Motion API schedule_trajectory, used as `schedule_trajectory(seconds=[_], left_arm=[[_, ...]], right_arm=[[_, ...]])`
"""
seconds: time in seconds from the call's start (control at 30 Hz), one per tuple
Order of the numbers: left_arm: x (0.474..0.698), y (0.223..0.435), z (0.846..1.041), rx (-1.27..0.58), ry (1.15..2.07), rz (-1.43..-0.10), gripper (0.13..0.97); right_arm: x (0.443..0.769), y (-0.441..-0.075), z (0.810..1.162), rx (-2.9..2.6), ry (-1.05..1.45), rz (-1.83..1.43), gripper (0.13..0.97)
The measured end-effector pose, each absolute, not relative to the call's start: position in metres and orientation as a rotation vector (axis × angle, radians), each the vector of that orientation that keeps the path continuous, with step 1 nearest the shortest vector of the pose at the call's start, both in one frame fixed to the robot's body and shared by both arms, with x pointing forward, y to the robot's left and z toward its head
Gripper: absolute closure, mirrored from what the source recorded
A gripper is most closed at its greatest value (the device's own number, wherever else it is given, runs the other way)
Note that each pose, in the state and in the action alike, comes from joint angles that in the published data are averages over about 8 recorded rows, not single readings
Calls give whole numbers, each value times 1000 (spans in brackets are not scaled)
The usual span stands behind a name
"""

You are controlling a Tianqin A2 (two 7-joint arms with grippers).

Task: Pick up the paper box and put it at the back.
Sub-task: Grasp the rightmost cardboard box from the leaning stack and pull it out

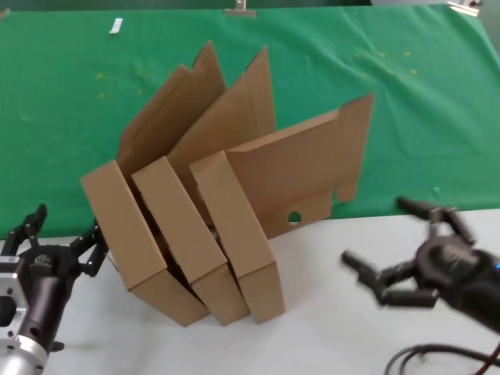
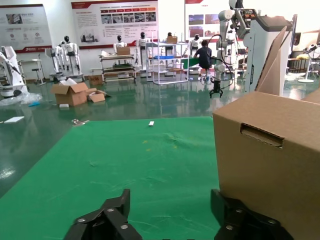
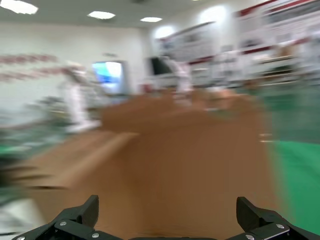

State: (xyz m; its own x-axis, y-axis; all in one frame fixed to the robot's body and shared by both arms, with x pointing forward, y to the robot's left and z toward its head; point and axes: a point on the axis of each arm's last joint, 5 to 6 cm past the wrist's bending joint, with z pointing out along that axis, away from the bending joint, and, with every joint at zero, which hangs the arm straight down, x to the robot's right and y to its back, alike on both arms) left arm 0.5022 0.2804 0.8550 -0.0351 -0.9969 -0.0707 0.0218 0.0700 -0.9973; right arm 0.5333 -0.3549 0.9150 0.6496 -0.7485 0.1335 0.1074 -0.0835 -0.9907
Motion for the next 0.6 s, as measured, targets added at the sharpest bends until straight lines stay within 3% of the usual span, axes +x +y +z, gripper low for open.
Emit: schedule_trajectory(seconds=[0.07, 0.33, 0.6], left_arm=[[502, 280, 855, -1125, 1253, -1193, 429], [502, 280, 855, -1125, 1253, -1193, 644], [502, 280, 855, -1125, 1253, -1193, 792]], right_arm=[[534, -351, 915, -1514, 495, -667, 130], [544, -352, 913, -1566, 335, -334, 130], [571, -368, 907, -1587, 289, -206, 130]])
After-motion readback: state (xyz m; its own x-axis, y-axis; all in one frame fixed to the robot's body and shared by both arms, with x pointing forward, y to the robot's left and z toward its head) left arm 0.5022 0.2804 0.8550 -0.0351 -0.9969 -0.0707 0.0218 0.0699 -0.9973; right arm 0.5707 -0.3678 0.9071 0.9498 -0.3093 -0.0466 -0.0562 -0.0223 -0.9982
